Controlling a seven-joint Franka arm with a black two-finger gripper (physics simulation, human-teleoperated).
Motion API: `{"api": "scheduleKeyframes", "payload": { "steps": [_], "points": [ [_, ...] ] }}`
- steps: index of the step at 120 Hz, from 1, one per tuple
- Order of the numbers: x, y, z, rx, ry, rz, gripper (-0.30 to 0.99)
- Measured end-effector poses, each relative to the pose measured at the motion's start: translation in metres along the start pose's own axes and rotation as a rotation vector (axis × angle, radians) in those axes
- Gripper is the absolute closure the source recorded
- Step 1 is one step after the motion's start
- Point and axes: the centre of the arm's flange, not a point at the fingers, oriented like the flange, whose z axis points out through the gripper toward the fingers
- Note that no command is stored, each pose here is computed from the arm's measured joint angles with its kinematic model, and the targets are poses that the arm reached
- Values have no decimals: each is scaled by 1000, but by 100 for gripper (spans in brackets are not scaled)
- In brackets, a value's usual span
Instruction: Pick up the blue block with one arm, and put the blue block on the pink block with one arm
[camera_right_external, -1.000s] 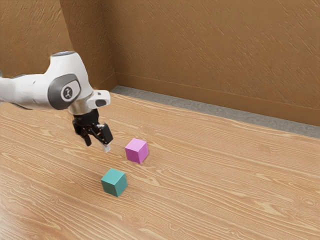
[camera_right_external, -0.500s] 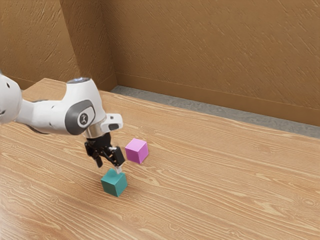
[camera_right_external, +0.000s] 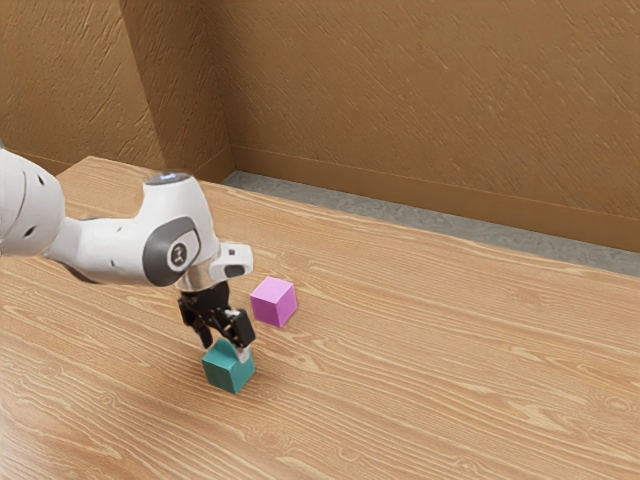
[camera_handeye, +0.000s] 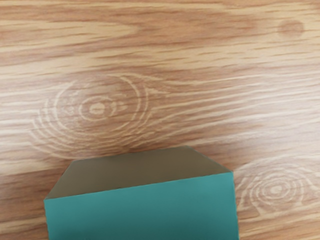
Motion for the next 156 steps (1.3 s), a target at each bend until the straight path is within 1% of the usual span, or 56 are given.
{"api": "scheduleKeyframes", "payload": {
  "steps": [29,40,44,59,68,77,85,92,99,104,111,123,140,156],
  "points": [
    [0,-6,37,-37,-47,-51,0],
    [0,-7,42,-41,-49,-56,0],
    [0,-7,42,-42,-48,-56,3],
    [1,-8,41,-38,-43,-50,25],
    [3,-7,32,-36,-26,-43,32],
    [5,-2,3,-29,26,-20,38],
    [5,1,-26,-16,76,7,37],
    [7,1,-41,-6,101,20,33],
    [19,-3,-60,9,126,29,30],
    [35,-9,-79,21,142,32,30],
    [53,-15,-94,35,143,34,30],
    [83,-23,-104,55,114,39,29],
    [116,-34,-98,69,67,36,29],
    [135,-36,-81,38,39,18,30]
  ]
}}
